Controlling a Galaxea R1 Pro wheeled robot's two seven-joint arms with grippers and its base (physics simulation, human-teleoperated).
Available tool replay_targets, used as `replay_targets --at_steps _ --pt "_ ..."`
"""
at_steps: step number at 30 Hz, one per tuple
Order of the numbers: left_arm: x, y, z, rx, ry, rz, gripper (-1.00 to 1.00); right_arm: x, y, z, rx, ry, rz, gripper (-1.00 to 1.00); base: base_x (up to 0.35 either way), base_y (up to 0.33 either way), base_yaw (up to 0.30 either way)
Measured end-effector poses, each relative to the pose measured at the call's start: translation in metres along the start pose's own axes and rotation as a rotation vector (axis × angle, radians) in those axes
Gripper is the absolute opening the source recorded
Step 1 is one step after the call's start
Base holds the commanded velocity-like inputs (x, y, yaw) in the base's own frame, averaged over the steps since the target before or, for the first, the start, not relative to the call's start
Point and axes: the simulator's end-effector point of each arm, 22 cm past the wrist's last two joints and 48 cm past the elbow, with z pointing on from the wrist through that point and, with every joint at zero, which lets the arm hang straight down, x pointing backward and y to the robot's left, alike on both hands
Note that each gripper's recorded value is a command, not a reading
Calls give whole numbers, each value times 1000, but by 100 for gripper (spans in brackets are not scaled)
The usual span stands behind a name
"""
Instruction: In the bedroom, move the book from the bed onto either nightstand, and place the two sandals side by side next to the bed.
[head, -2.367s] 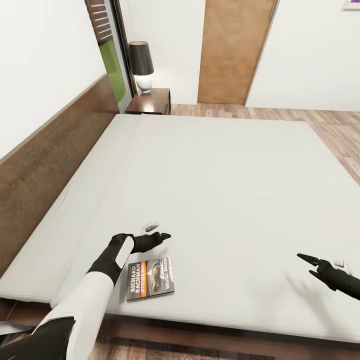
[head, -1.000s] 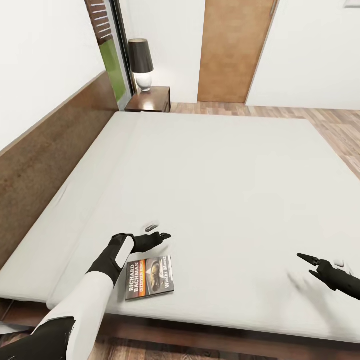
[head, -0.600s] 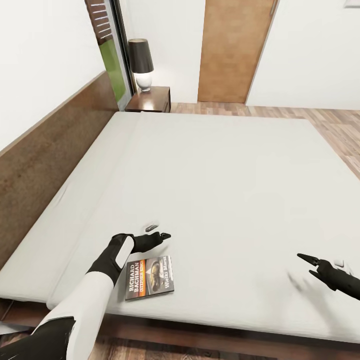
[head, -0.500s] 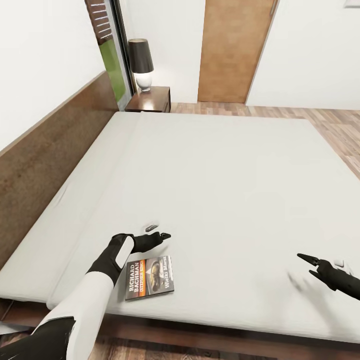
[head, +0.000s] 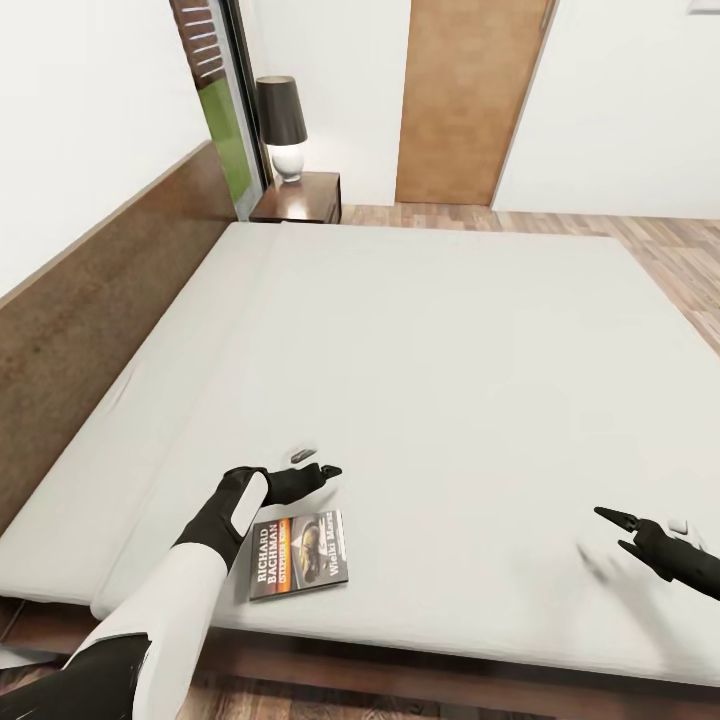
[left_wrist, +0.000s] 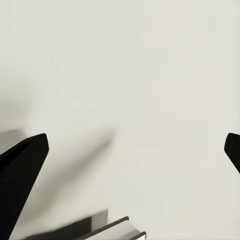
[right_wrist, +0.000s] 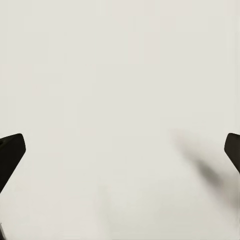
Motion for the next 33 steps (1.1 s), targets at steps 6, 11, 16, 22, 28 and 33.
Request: replay_targets --at_steps 6,11,16,22,28,33 --pt "0 0 0 0 0 0 100 0 0 0 0 0 0 100 0 0 0" --pt "0 0 0 0 0 0 100 0 0 0 -1 0 0 100 0 0 0" --pt "0 0 0 0 0 0 100 0 0 0 0 0 0 100 0 0 0" --pt "0 0 0 0 0 0 100 0 0 0 0 0 0 100 0 0 0" --pt "0 -4 -5 -1 4 -1 100 -2 5 -5 -1 0 0 100 0 0 0" --pt "0 -4 -5 -1 4 -1 100 -2 5 -5 0 0 0 100 0 0 0"
